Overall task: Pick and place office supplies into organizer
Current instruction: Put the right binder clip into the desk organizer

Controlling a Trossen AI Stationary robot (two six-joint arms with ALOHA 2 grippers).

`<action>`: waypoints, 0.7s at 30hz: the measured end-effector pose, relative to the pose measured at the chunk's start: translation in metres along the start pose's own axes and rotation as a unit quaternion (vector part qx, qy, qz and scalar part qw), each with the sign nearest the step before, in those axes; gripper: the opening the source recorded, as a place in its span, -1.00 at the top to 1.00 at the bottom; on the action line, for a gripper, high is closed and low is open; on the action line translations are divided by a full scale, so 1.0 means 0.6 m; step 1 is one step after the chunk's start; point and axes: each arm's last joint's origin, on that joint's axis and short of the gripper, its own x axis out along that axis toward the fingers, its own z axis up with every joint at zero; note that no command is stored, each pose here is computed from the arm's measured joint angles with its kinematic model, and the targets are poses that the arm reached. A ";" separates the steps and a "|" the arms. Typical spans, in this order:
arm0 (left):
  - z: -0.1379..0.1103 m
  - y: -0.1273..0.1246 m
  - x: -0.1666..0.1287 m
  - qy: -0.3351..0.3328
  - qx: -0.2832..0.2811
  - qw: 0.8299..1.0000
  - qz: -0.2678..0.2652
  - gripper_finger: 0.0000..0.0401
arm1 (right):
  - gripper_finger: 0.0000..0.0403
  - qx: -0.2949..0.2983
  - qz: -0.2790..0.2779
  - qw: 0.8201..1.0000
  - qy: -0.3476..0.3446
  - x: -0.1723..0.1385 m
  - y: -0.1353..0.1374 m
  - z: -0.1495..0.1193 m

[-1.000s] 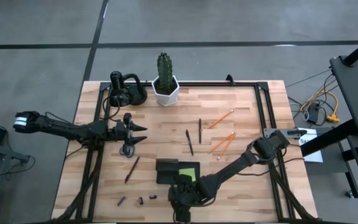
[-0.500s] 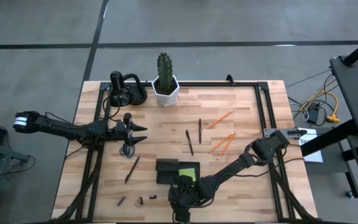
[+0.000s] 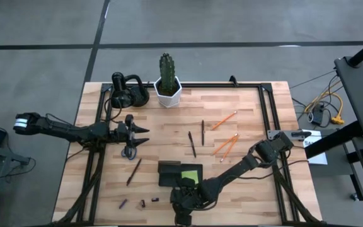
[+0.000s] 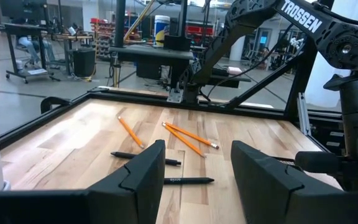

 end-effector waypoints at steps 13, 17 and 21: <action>0.000 0.000 0.000 0.000 0.000 1.000 0.000 0.15 | 0.74 0.000 0.012 1.000 0.010 -0.001 0.001 0.000; 0.000 0.000 0.000 0.000 0.000 1.000 0.000 0.15 | 0.84 0.000 0.013 1.000 0.010 -0.001 0.001 0.000; 0.000 0.000 0.000 0.000 0.000 1.000 0.000 0.15 | 0.93 0.000 0.013 1.000 0.010 -0.001 0.001 0.000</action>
